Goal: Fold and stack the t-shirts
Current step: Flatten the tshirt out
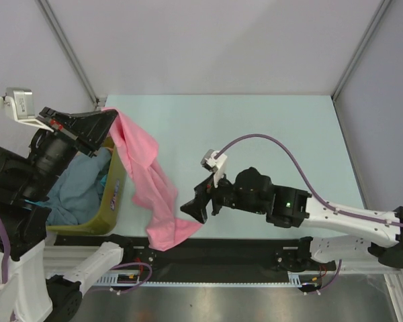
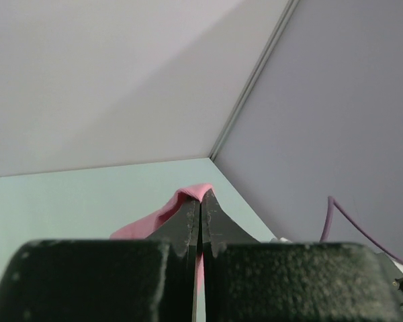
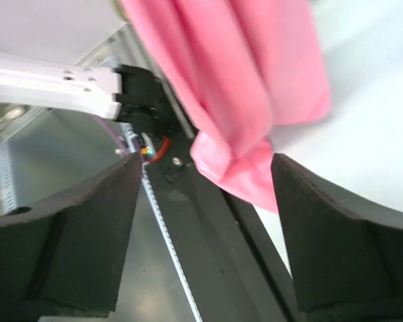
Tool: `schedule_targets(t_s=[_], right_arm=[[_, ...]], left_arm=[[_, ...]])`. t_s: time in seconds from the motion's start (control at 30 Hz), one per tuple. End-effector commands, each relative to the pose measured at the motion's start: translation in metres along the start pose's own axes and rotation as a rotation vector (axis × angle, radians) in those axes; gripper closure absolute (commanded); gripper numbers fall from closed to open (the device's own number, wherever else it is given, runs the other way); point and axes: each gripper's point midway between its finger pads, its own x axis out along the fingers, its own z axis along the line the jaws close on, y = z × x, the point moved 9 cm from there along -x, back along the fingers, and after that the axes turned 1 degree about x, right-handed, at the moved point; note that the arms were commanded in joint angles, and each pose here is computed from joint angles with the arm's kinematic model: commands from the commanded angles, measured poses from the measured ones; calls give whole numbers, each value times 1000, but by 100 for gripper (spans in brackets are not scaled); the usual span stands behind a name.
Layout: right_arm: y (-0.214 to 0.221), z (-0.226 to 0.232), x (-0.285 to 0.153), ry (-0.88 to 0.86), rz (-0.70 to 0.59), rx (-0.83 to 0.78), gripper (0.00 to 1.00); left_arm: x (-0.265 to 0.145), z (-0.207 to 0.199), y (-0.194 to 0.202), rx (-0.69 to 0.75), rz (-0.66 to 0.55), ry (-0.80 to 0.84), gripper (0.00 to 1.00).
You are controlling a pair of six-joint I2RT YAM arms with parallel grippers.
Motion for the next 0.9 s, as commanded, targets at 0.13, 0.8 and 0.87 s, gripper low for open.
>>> schedule_targets(t_s=[0.13,0.8,0.87], right_arm=[[32,7,68,-147,67,-95,8],[45,14,99,-300,138,-65,23],[46,13,109,-254,130,-66,25]], left_arm=[[5,-6,-12,-7,-32,35,100],[-5,-5,-9,12,-13,5,100],[-5,-5,-9,11,-15,6,100]])
